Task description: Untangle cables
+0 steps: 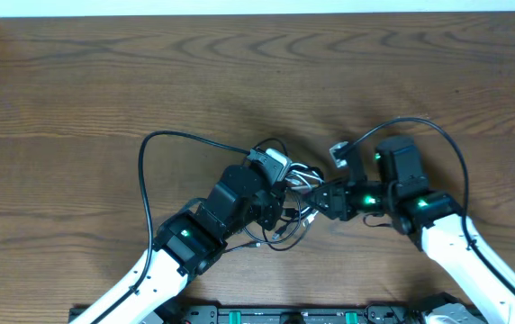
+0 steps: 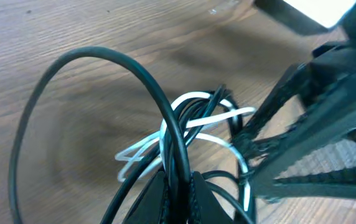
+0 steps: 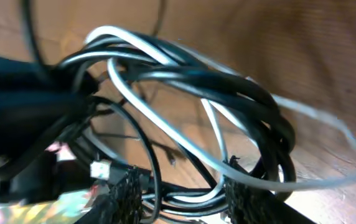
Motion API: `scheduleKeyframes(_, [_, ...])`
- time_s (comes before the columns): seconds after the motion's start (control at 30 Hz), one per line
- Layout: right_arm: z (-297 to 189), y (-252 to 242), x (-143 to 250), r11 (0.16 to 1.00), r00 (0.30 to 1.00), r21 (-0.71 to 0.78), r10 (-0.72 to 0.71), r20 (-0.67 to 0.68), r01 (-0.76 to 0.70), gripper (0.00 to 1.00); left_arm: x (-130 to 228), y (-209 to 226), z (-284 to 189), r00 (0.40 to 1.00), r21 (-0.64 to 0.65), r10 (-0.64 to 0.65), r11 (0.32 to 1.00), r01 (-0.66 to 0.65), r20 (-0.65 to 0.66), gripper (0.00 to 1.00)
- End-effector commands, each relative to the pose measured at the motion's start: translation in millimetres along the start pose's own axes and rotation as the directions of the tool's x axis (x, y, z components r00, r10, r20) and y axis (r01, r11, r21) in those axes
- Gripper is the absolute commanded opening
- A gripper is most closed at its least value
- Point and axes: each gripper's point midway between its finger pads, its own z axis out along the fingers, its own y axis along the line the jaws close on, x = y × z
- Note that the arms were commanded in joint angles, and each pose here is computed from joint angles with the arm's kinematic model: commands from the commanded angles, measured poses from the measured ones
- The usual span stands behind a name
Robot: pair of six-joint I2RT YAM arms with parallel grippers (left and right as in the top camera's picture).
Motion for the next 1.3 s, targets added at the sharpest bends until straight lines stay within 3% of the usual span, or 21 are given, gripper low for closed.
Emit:
scheduleKeyframes(0.0, [5.1,-15.3,-0.3,0.987,0.999,0.155,0.04,0.031,-0.044,0.38,-5.9,-6.8,-2.2,1.0,0.036,-0.01,0.999,0.01,0.02,0.07])
scheduleKeyframes(0.2, [6.0,-27.7,7.3,0.966,0.997,0.248,0.068,0.026,-0.072,0.32,-6.5,-6.9,-2.3,1.0,0.037,-0.01,0.999,0.01,0.023,0.08])
scheduleKeyframes(0.43, [6.5,-30.3,9.1,0.955,0.989,0.255,0.145,0.039,-0.15,0.01,-21.2,-10.0,-3.2,0.992,0.058,-0.104,0.993,0.1,0.077,0.07])
scheduleKeyframes(0.6, [5.9,-33.0,12.7,0.949,0.987,0.27,0.159,0.031,-0.161,0.01,-27.8,-11.5,-3.9,0.986,0.069,-0.134,0.989,0.128,0.101,0.08])
scheduleKeyframes(0.77, [-7.8,-65.9,24.8,0.858,0.963,0.439,0.258,0.078,-0.265,0.01,-25.1,-14.6,-3.7,0.987,0.086,-0.132,0.988,0.125,0.087,0.07])
scheduleKeyframes(0.93, [-8.2,-55.9,28.4,0.898,0.969,0.371,0.247,0.024,-0.238,0.01,-11.9,-5.5,-1.2,0.997,0.03,-0.064,0.998,0.063,0.044,0.07])
scheduleKeyframes(1.1, [-14.7,-33.4,25.6,0.967,0.995,0.243,0.093,-0.035,-0.082,0.13,0.9,-2.3,2.8,1.0,0.015,-0.014,1.0,0.014,-0.007,0.08])
scheduleKeyframes(1.27, [-33.8,-17.0,12.5,0.981,0.999,0.193,0.009,0.035,-0.015,0.27,7.1,-1.8,8.6,0.999,0.017,-0.017,1.0,0.017,-0.035,0.07])
